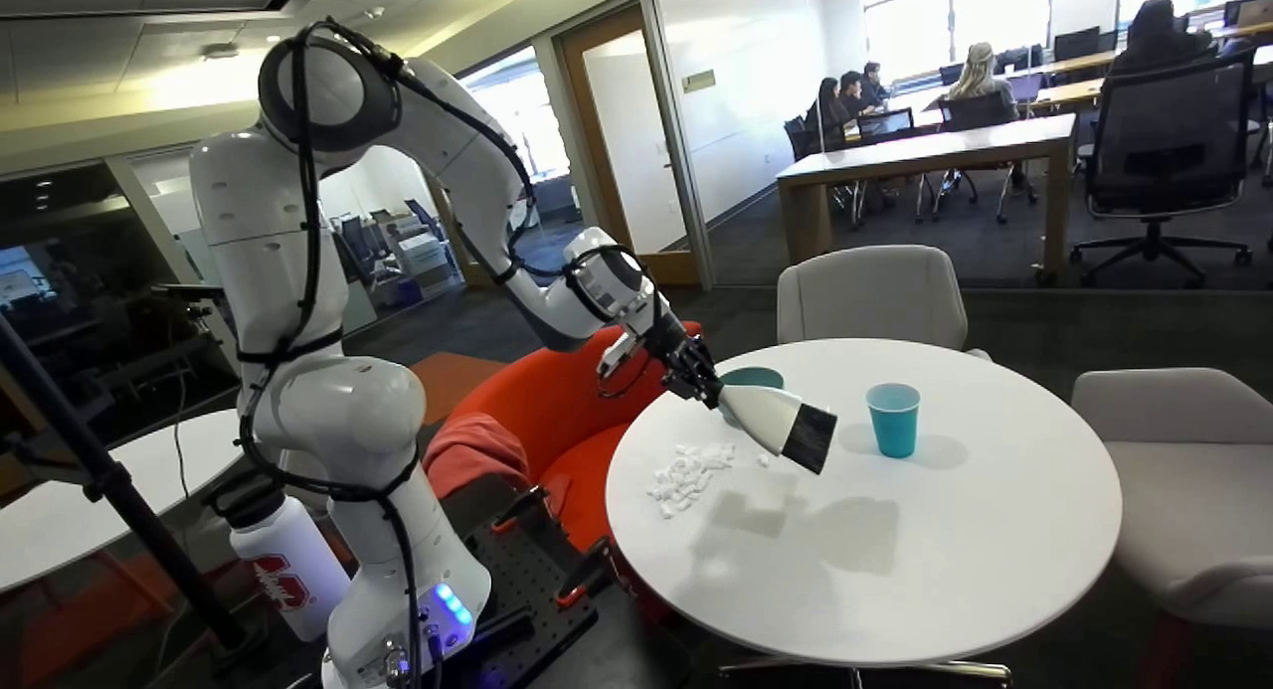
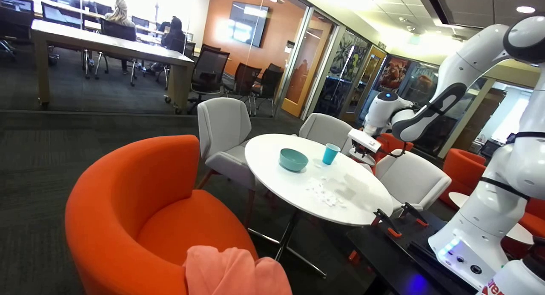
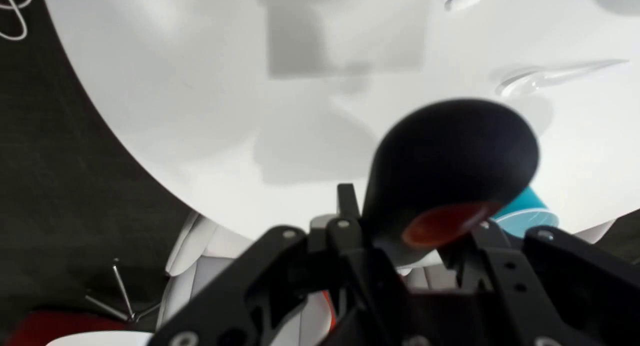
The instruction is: Sweep the litter on the table slightly to the edge
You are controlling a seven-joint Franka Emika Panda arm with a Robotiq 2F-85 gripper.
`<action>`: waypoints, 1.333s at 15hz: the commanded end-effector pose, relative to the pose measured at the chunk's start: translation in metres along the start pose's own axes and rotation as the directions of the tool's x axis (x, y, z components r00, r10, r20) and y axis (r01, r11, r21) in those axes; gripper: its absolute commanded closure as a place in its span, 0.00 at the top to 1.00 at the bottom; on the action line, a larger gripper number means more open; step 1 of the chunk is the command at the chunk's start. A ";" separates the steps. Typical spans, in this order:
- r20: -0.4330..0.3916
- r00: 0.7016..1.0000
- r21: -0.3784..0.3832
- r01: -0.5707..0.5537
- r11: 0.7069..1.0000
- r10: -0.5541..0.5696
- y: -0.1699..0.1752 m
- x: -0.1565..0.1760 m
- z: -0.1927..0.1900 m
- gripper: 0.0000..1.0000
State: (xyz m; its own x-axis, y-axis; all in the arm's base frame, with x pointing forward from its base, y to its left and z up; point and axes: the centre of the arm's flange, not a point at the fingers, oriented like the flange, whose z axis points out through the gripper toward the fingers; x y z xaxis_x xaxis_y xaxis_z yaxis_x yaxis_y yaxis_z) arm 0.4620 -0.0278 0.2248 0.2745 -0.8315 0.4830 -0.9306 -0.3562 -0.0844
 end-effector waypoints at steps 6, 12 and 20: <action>-0.196 0.981 -0.088 -0.009 0.996 -0.009 0.020 0.016 0.105 0.14; -0.206 0.978 -0.070 -0.033 0.997 0.018 0.042 -0.011 0.169 0.14; -0.133 0.990 -0.038 -0.060 0.997 0.054 0.033 -0.008 0.216 0.14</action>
State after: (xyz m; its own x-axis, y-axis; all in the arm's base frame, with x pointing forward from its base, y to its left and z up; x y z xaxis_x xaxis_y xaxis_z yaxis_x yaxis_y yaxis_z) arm 0.4992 -0.1088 0.0669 0.1984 -0.7691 0.6076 -0.9576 -0.2843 -0.0473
